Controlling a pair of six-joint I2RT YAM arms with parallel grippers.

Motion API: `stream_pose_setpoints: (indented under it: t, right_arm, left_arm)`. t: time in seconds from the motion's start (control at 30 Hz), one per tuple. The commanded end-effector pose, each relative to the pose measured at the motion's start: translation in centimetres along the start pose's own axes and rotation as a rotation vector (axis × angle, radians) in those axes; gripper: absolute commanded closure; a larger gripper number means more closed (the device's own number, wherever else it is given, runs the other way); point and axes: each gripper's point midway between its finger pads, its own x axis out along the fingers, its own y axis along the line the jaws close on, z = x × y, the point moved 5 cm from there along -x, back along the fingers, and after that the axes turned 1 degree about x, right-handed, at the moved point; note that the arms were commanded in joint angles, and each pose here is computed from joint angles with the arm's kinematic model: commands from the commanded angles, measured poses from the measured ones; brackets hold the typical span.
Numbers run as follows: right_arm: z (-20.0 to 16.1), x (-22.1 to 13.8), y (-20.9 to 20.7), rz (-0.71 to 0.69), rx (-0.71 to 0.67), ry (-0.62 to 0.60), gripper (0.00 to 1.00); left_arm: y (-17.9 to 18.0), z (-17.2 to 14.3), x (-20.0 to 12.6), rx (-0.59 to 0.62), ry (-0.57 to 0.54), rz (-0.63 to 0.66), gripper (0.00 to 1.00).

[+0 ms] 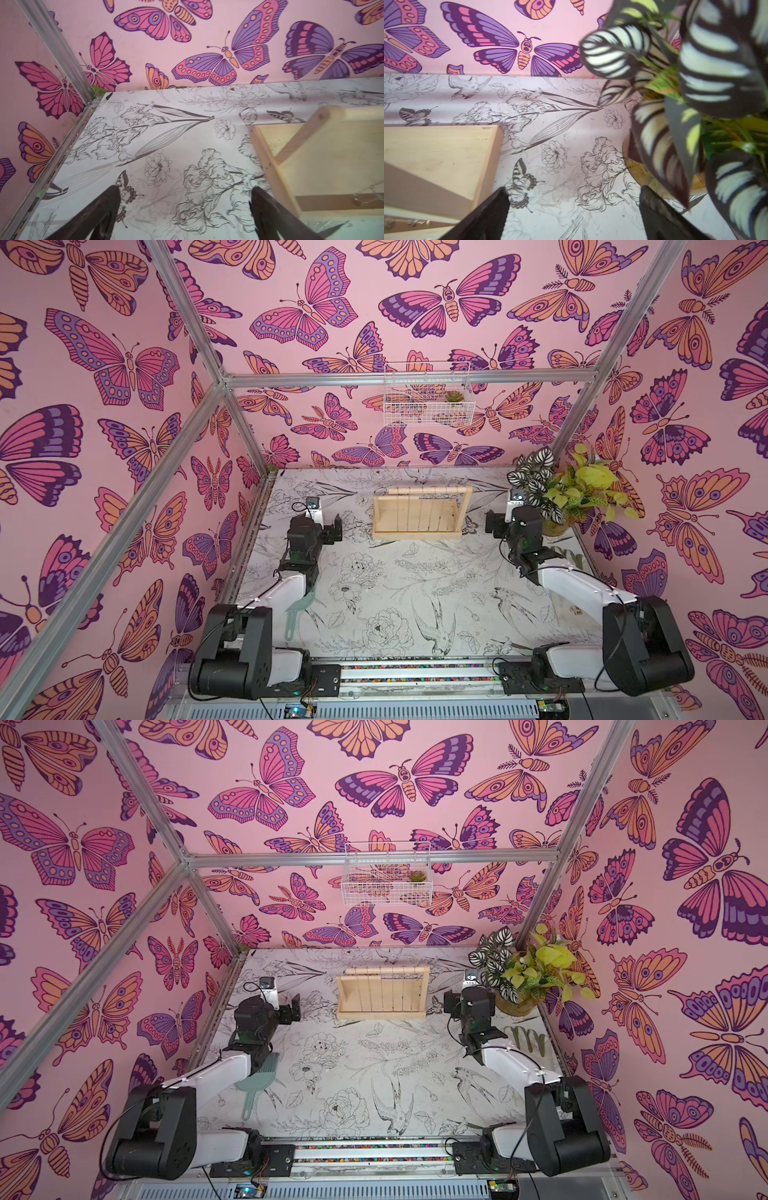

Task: Take the necklace off the jewelry display stand
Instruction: Take off the necklace from the stand.

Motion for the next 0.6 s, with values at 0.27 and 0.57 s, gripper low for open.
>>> stream_pose_setpoints:
  t: [0.27, 0.57]
  right_arm:
    - [-1.8, -2.2, -1.0, -0.243, -0.016, 0.208, 0.0]
    - [-2.8, -3.7, -1.2, -0.19, 0.071, 0.24, 0.06]
  left_arm:
    - [-11.4, 4.2, -0.8, 0.131, 0.036, -0.224, 0.01]
    - [-16.2, 7.3, -1.7, 0.093, -0.028, -0.266, 0.01]
